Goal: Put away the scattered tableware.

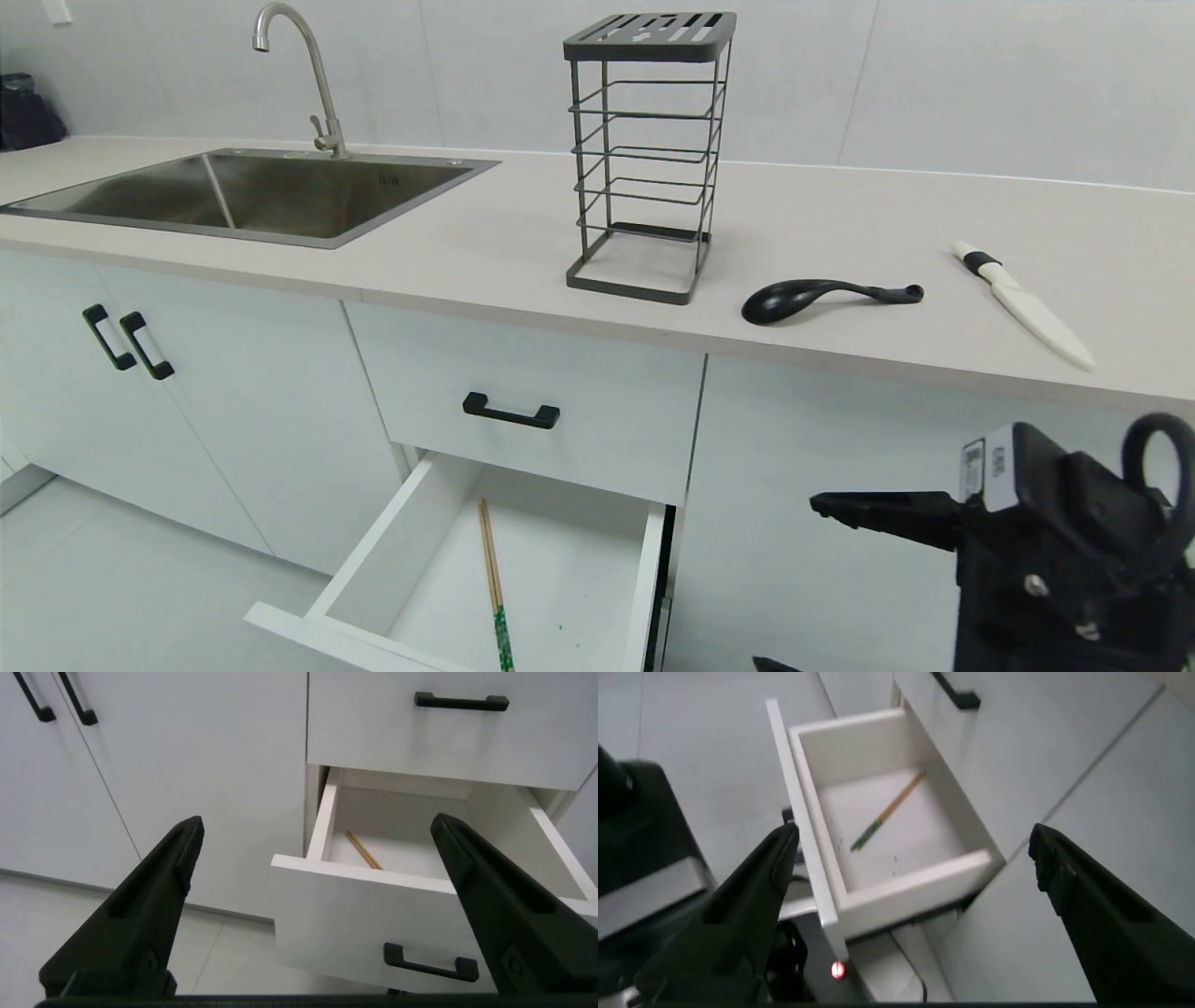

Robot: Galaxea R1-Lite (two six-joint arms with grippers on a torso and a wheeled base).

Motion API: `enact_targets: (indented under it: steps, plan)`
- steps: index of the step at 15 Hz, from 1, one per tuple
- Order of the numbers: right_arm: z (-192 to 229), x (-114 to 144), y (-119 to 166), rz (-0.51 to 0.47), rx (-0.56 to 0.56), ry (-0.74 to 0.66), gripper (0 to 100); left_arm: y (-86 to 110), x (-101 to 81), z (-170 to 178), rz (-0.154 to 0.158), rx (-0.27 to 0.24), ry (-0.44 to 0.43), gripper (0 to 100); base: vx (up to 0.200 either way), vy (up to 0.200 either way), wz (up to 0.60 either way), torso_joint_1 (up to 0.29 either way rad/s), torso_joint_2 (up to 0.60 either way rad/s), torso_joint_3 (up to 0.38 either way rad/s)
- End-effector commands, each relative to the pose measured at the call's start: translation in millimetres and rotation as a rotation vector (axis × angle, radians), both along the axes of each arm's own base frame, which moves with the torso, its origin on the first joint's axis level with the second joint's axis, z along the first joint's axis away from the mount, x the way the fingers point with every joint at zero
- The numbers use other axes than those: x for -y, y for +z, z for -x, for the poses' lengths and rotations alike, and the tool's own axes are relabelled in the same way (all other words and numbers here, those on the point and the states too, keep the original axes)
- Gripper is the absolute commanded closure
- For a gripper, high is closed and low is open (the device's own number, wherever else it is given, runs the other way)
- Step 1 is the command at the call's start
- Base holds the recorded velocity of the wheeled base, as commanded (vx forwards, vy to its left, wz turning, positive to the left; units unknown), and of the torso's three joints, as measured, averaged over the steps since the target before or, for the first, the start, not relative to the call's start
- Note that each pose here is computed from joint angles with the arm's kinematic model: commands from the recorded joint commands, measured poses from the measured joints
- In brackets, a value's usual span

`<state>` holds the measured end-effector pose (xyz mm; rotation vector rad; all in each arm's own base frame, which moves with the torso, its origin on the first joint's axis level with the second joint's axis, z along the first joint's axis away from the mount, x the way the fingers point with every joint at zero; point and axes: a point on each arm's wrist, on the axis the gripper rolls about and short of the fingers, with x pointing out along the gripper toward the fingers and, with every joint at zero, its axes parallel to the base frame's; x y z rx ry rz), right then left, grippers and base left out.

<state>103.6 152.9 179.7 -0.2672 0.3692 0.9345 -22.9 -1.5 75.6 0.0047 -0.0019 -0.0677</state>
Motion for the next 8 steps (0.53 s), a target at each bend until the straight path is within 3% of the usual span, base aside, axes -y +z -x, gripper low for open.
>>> enact_targets:
  steps: [1, 8]
  plan:
    - [14.8, 25.1, 30.1, -0.059, 0.029, -0.015, 0, 0.0, 0.0, 0.0, 0.000, 0.000, 0.000, 0, 0.000, 0.000, 0.00, 0.000, 0.00, 0.000]
    - [15.8, 33.8, 24.5, -0.050, -0.010, -0.062, 0, 0.0, 0.0, 0.0, 0.000, 0.000, 0.000, 0, 0.000, 0.000, 0.00, 0.000, 0.00, 0.000]
